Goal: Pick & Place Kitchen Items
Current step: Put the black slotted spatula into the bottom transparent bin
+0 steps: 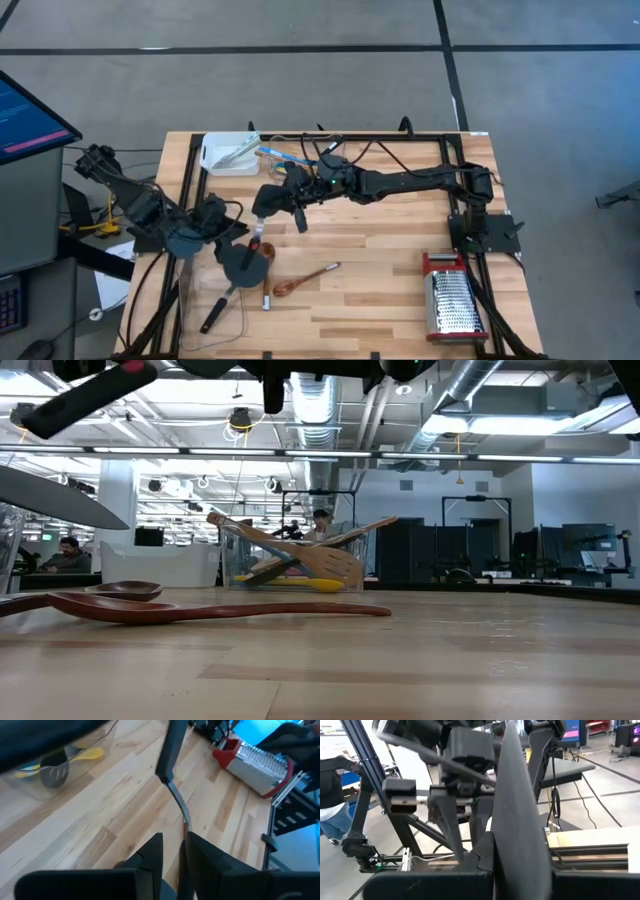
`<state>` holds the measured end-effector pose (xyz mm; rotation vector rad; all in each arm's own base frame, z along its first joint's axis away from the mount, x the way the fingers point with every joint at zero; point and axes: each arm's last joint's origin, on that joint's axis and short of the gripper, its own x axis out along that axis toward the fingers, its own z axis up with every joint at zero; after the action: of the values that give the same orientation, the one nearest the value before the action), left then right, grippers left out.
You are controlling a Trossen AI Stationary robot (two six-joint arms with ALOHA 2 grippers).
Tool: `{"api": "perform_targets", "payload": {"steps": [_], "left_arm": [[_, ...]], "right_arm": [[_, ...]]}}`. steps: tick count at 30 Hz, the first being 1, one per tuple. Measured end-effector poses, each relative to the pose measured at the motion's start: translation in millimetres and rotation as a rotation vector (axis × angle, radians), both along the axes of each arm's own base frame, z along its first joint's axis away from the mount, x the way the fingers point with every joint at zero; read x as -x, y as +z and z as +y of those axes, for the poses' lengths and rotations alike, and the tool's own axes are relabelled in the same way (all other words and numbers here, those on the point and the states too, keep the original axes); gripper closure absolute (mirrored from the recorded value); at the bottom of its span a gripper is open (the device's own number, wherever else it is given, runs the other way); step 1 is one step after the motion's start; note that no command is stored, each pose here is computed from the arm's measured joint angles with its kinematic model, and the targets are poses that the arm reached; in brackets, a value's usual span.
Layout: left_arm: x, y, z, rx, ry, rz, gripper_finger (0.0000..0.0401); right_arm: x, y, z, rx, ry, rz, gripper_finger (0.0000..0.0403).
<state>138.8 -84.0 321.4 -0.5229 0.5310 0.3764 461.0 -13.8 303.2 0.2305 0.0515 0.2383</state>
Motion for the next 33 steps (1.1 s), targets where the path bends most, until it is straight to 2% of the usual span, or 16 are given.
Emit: {"api": "perform_targets", "payload": {"steps": [3,9,15,19,25,33], "left_arm": [[0.9,4.6,1.4,-0.018,-0.004,-0.042,0.0336],[-1.9,16.1,3.0,-0.159,0.031,-0.161,0.0335],[-5.5,19.6,4.7,-0.246,0.011,-0.168,0.0309],[-11.8,27.9,6.6,-0.31,0.016,-0.219,0.0288],[-24.2,38.1,15.4,-0.293,-0.026,-0.281,0.0257],[-43.9,34.2,33.9,-0.273,0.019,-0.253,0.0231]], "right_arm": [[0.1,-0.1,0.2,0.0,0.009,0.001,0.0403],[0.2,0.0,1.6,0.001,0.034,0.0,0.0403],[0.6,0.2,2.9,0.0,0.082,-0.001,0.0403],[0.7,-1.8,3.1,0.002,0.089,0.023,0.0403],[0.6,-2.4,8.4,0.016,0.101,0.024,0.0403],[0.6,-2.5,11.7,0.035,0.108,0.02,0.0403]]}}
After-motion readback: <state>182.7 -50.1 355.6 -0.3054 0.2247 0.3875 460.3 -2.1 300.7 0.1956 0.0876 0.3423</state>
